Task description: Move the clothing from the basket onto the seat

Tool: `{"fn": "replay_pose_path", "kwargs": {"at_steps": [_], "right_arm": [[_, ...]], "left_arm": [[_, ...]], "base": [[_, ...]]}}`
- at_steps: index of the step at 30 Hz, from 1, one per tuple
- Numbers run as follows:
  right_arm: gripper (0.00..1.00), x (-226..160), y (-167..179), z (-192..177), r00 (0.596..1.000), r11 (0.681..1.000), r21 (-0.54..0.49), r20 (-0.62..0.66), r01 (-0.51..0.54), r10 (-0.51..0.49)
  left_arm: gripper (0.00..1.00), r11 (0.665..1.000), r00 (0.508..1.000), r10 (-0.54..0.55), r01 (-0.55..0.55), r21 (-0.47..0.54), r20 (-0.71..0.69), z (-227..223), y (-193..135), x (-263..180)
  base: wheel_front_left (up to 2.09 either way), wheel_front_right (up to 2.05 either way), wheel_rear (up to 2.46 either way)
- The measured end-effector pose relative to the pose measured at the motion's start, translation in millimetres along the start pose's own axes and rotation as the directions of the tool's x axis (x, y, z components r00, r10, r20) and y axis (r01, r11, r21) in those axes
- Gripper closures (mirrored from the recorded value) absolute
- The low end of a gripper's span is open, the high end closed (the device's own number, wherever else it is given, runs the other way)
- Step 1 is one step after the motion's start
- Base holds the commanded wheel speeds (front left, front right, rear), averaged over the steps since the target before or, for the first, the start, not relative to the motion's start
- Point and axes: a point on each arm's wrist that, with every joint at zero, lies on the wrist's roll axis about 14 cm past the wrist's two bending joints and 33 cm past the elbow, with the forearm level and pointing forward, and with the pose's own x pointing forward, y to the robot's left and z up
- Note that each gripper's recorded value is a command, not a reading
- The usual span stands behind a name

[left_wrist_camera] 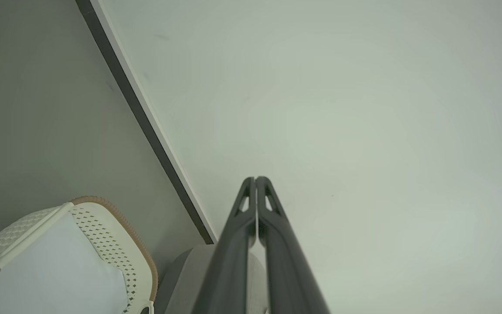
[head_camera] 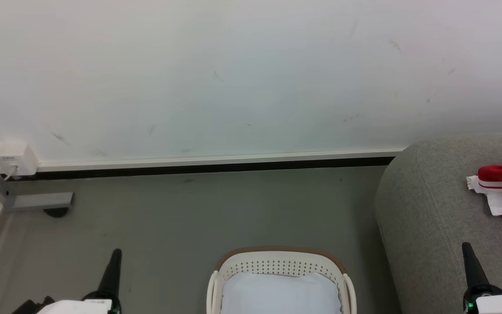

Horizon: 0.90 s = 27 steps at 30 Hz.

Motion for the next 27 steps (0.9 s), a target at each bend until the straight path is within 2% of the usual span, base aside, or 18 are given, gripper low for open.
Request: {"fn": "replay_pose_path", "kwargs": {"at_steps": [27], "right_arm": [[1.0,9,13,0,0.999,0.977,0.207,-0.016,-0.043,0.047]], "left_arm": [[1.0,0.98,0.998,-0.053,0.056,-0.191,0.021,13,-13,5]], "base": [[0.0,0.0,0.0]]}}
